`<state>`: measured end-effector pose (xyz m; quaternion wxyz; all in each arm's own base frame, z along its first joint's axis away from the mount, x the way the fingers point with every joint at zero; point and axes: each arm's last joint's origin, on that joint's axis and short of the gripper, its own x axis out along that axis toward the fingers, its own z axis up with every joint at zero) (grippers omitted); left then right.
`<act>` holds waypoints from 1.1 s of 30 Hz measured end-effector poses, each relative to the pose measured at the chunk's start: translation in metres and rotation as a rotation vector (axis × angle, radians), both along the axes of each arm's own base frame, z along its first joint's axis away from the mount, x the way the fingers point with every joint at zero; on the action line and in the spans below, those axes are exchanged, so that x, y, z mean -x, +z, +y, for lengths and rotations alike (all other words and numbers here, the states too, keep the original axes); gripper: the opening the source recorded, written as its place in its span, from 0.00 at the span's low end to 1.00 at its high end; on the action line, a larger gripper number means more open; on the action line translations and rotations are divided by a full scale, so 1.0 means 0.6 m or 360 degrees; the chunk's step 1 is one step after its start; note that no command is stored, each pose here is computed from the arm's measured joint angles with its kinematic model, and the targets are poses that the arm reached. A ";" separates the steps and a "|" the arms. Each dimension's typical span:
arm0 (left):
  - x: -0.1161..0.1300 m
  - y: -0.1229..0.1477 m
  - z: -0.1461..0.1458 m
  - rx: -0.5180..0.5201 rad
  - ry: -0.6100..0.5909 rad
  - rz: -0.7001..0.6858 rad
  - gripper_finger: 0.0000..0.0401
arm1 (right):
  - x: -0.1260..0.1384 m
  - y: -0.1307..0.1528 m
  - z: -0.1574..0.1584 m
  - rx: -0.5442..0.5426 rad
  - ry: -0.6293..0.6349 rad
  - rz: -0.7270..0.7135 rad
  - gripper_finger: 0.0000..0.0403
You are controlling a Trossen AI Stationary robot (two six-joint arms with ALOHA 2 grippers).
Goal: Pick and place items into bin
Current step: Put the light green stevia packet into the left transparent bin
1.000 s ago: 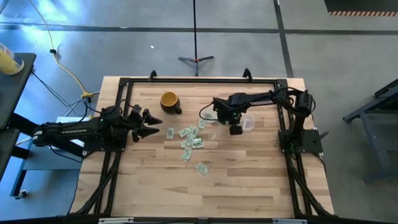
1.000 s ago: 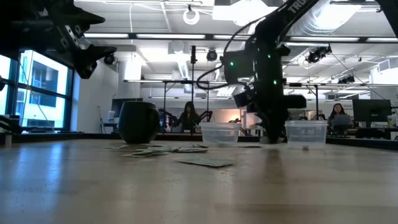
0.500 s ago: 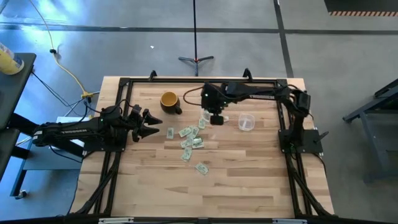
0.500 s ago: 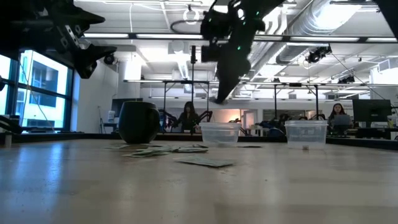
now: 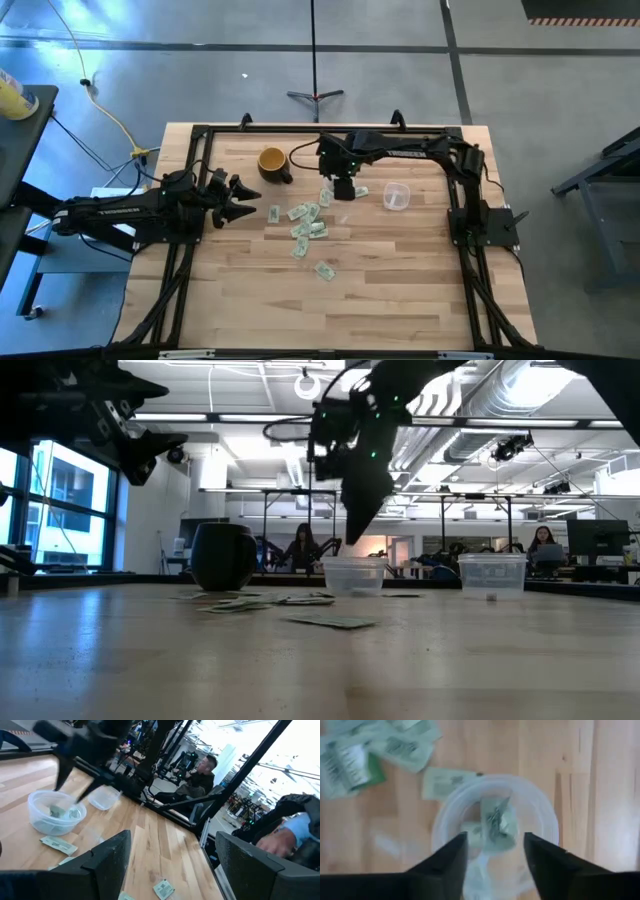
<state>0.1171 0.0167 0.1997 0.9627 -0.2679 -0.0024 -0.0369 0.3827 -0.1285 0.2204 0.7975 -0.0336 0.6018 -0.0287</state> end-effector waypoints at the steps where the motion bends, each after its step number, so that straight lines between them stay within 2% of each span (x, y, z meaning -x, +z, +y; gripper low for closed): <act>1: 0.000 0.000 0.000 -0.0005 0.0001 0.0000 0.81 | 0.010 0.004 0.003 0.0016 0.0037 0.0031 0.53; 3: 0.000 0.000 0.000 -0.0006 0.0001 0.0000 0.81 | 0.036 0.002 0.010 0.0041 0.0089 0.0092 0.59; 8: 0.000 -0.001 0.000 -0.0003 -0.0001 0.0008 0.81 | 0.095 -0.048 0.024 0.0133 0.0140 0.0170 0.66; 15: 0.000 -0.001 0.000 0.0011 -0.0003 0.0007 0.81 | 0.101 -0.089 0.032 0.0218 0.0144 0.0023 0.69; 19: 0.000 0.007 0.001 0.0066 0.0029 -0.0062 0.81 | 0.110 -0.091 0.032 0.0247 0.0083 0.0117 0.69; 23: 0.004 0.031 0.002 0.0194 0.0048 -0.0291 0.81 | 0.118 -0.071 0.036 0.0238 0.0017 0.0103 0.69; 26: 0.005 0.039 0.003 -0.0008 0.0115 -0.0380 0.81 | 0.124 -0.060 0.037 0.0261 -0.0011 0.0105 0.69; 29: 0.004 0.036 0.005 0.0072 0.0166 -0.0364 0.81 | 0.132 -0.052 0.036 0.0290 -0.0026 0.0141 0.69; 33: 0.007 0.072 0.002 -0.0022 0.0108 -0.0662 0.81 | 0.139 -0.051 0.031 0.0292 -0.0046 0.0186 0.69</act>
